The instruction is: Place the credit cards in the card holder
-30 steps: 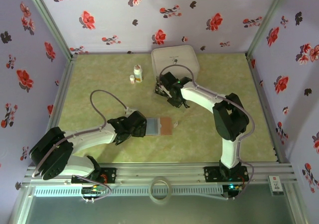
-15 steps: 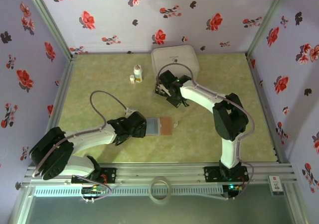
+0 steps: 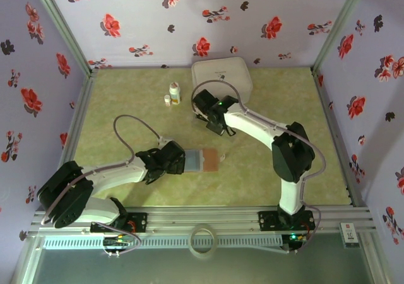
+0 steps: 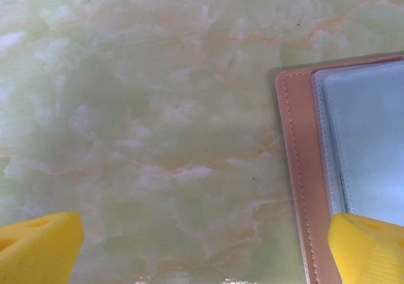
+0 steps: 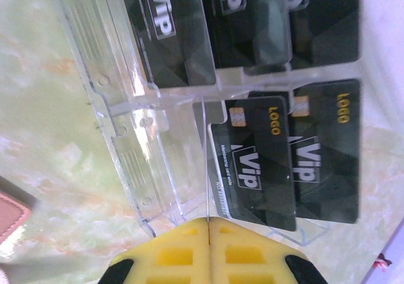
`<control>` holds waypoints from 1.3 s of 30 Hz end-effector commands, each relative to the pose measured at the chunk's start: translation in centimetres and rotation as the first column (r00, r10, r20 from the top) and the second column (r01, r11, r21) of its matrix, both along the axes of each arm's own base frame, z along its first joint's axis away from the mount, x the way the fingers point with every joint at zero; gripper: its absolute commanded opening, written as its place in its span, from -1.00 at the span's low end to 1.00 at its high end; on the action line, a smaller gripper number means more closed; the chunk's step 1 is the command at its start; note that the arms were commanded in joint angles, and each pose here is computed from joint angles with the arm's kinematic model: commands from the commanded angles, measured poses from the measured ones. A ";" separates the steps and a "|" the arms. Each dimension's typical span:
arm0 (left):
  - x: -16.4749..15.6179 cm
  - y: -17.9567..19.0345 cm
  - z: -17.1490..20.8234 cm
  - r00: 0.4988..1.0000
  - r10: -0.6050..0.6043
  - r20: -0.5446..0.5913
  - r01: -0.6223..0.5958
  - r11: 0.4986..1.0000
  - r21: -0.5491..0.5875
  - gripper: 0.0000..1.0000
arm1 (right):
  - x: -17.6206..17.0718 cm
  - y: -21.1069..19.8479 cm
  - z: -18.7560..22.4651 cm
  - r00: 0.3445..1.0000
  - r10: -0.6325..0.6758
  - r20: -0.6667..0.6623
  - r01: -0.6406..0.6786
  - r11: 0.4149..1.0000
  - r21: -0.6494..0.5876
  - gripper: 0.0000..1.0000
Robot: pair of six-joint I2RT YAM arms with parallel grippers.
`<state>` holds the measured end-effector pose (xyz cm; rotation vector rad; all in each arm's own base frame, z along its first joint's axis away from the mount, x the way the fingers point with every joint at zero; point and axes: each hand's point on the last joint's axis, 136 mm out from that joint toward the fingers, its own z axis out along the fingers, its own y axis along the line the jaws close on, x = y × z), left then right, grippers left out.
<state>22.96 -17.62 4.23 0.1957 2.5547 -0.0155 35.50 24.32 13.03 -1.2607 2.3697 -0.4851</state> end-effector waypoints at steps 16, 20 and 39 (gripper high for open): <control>0.6 -0.1 3.3 0.998 -0.058 0.020 0.057 0.997 0.043 0.99 | -6.2 2.7 7.3 0.970 -0.209 -0.121 0.232 0.661 0.714 -1.00; 0.6 -0.7 3.3 0.997 -0.078 0.020 0.077 0.996 0.051 1.00 | -7.8 2.8 6.9 0.946 -0.207 -0.248 0.316 0.430 0.846 -1.00; 0.5 -2.9 2.0 0.991 -0.135 0.013 0.132 0.983 0.128 0.99 | -10.4 1.8 -0.2 0.838 -0.163 -0.521 0.528 0.006 0.849 -1.00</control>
